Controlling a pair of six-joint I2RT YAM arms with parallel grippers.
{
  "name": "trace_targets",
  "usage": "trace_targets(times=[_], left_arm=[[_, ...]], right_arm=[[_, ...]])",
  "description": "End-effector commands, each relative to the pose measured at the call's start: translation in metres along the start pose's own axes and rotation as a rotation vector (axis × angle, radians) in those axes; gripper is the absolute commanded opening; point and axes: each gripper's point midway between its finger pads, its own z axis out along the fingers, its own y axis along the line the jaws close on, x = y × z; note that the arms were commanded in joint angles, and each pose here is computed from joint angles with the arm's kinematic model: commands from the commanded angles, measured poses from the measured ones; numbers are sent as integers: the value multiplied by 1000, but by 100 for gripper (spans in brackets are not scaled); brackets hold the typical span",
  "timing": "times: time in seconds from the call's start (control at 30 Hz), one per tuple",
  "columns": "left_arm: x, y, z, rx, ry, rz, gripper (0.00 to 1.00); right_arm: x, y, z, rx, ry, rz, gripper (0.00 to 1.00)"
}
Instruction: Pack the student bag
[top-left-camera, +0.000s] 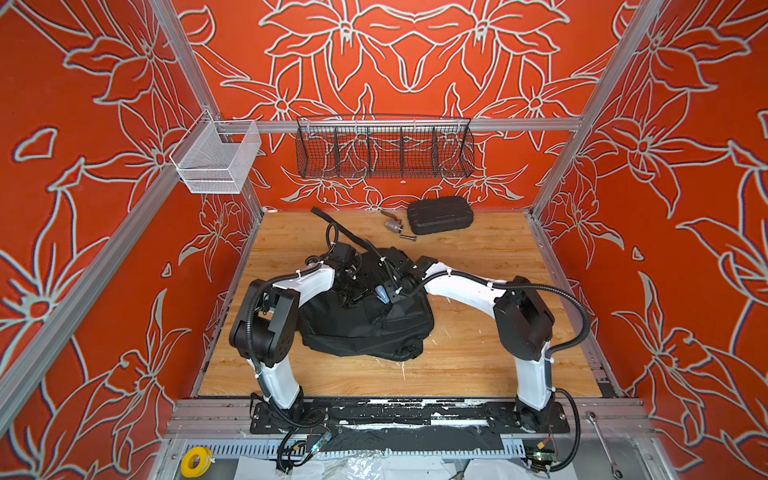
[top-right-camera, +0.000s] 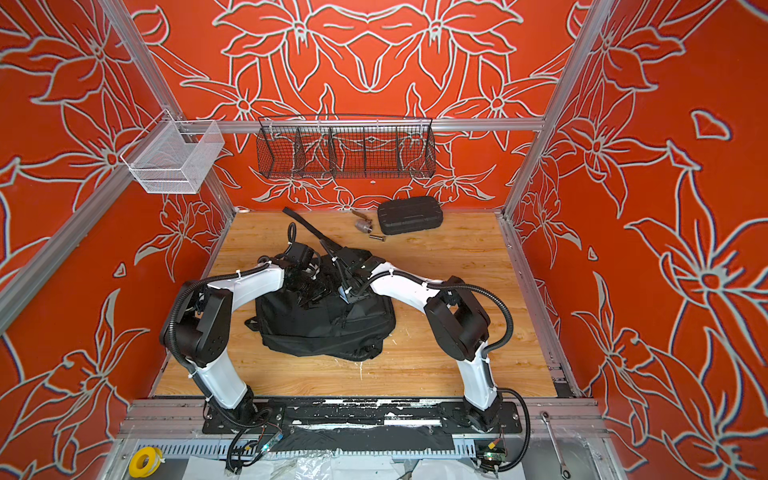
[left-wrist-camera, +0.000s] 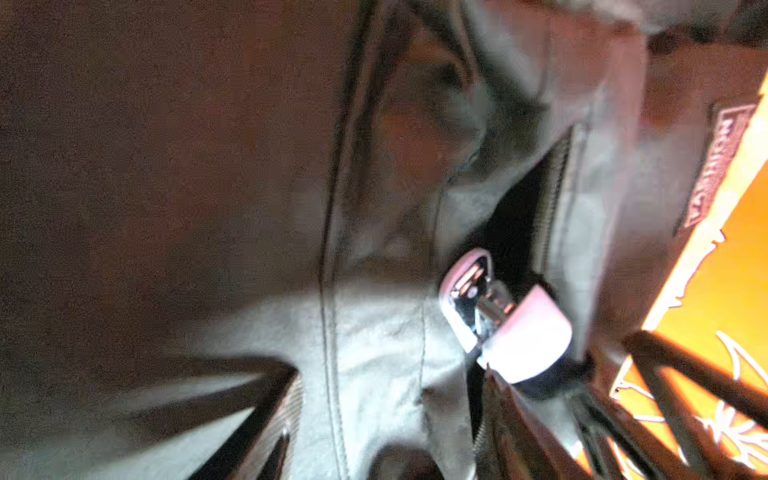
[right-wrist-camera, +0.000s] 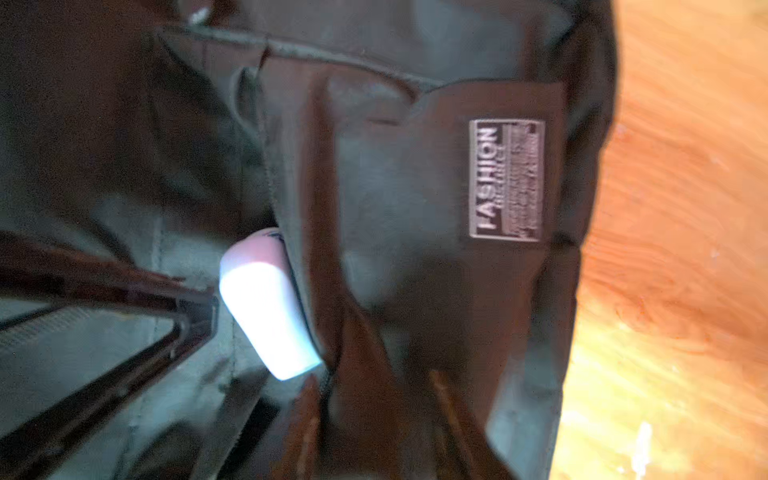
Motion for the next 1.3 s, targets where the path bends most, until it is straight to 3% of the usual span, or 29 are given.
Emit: trace_targets(times=[0.0, 0.13, 0.23, 0.4, 0.63, 0.87, 0.93, 1.27], left_arm=[[2, 4, 10, -28, 21, -2, 69], [1, 0, 11, -6, 10, 0, 66], [-1, -7, 8, 33, -12, 13, 62], [0, -18, -2, 82, -32, 48, 55], [-2, -24, -23, 108, -117, 94, 50], [-3, -24, 1, 71, -29, 100, 32], [-2, -25, 7, 60, -9, 104, 20], [-12, -56, 30, 160, -23, 155, 2]], right_arm=[[1, -4, 11, -16, 38, 38, 27], [-3, 0, 7, -77, 31, 60, 6], [-10, 8, -5, -180, -4, 98, 0], [-25, 14, -30, -360, -78, 182, 0], [-25, 28, -39, -509, -89, 183, 0], [-31, 39, -44, -576, -105, 173, 0], [-33, 39, -47, -579, -113, 172, 0], [-35, 51, -46, -675, -96, 218, 0]])
